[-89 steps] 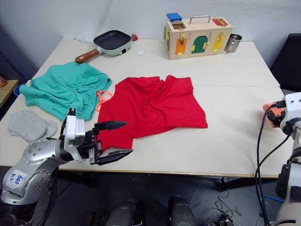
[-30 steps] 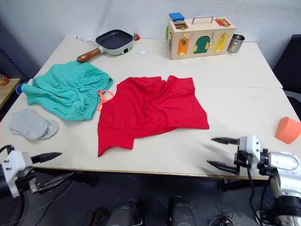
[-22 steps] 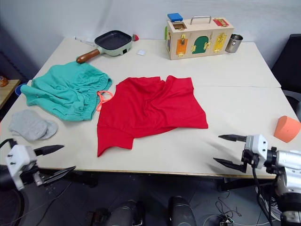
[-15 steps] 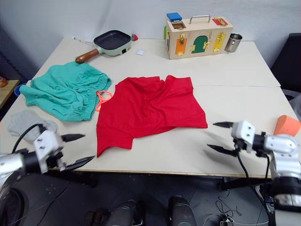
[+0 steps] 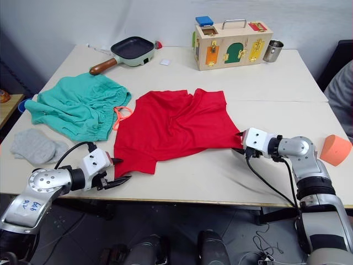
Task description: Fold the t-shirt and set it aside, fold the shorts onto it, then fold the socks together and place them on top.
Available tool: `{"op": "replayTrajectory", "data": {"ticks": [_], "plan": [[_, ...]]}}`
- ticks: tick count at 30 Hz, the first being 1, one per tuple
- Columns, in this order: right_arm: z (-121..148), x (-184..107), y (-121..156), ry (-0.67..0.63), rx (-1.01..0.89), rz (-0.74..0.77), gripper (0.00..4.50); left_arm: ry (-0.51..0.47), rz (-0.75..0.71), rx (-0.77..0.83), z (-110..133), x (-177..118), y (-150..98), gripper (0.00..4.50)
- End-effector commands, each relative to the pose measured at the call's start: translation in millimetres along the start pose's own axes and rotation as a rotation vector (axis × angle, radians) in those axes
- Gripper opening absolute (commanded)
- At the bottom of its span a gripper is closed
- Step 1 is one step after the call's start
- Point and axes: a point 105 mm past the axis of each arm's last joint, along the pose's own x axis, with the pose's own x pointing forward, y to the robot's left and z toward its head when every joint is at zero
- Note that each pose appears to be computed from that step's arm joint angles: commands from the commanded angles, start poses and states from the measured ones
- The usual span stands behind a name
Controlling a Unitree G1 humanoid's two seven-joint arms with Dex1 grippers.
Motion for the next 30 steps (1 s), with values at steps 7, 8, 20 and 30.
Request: {"op": "replayTrajectory", "data": {"ticks": [7,8,20,30], "plan": [[-0.6,-0.4,6.5,-0.011,0.062,0.056,0.00,-0.026,0.007,-0.015,2.0,-12.6,5.2,0.27],[1.0,-2.0,6.2,-0.020,0.067,0.062,0.00,-0.027,-0.001,-0.013,1.7,-14.4,4.6,0.02],[3.6,-83.4,37.8,0.001,0.195,0.414,0.00,-0.169,-0.107,0.103,20.8,-50.8,-0.6,0.02],[-6.5,-126.2,99.3,0.170,0.417,0.650,0.00,-0.112,-0.293,0.064,-2.7,-77.4,-33.9,0.02]]}}
